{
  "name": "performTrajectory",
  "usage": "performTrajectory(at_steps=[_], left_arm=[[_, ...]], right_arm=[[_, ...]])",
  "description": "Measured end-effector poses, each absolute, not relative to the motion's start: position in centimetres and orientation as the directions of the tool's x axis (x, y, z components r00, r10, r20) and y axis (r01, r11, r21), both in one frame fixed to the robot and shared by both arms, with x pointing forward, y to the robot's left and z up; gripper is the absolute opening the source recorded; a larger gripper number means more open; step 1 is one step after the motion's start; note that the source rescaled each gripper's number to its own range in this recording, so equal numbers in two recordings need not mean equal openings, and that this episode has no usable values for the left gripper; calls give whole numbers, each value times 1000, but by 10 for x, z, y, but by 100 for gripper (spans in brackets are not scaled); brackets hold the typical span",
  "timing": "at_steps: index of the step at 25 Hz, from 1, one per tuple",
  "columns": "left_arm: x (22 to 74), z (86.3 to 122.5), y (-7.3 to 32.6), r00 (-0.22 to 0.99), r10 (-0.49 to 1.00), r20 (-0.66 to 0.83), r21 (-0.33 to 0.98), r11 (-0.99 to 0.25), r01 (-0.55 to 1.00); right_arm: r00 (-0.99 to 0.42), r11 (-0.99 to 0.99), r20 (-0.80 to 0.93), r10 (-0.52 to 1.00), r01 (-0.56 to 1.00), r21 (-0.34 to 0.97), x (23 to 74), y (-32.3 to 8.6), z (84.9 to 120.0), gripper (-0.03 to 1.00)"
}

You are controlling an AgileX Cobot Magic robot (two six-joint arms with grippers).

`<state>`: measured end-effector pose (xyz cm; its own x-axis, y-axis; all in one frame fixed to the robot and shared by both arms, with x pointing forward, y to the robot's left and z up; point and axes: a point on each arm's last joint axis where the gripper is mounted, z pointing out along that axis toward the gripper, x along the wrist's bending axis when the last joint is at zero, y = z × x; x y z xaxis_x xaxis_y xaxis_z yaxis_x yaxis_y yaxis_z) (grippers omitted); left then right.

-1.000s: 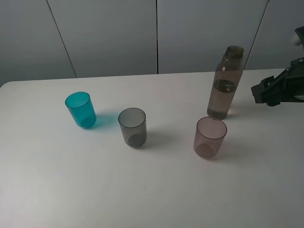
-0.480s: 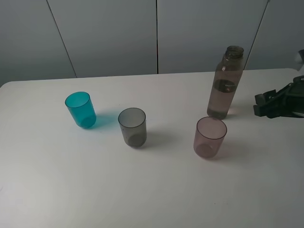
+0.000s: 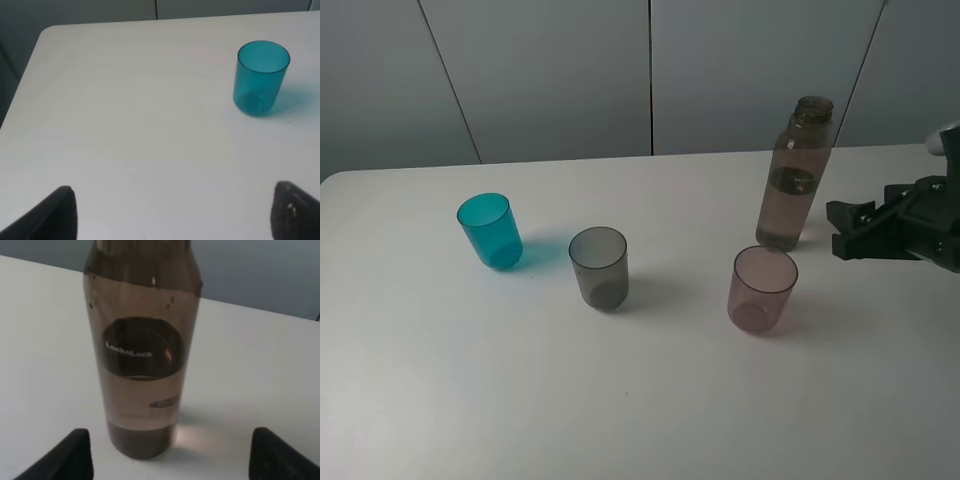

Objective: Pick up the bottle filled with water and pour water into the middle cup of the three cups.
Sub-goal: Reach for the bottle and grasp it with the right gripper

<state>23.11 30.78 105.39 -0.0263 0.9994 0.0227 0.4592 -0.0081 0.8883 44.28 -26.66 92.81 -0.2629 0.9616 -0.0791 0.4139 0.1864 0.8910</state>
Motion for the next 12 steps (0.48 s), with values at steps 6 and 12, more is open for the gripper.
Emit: performTrajectory(at_steps=[6,12], left_arm=[[231,1054,308,-26,999,23,888,-8,459],[231,1054,308,-26,999,23,888,-8,459]], right_arm=[[-362,214,-42,931,450,867,447,-259,903,14],[-354,208,-32,935,473,856,459,-273,894,50]])
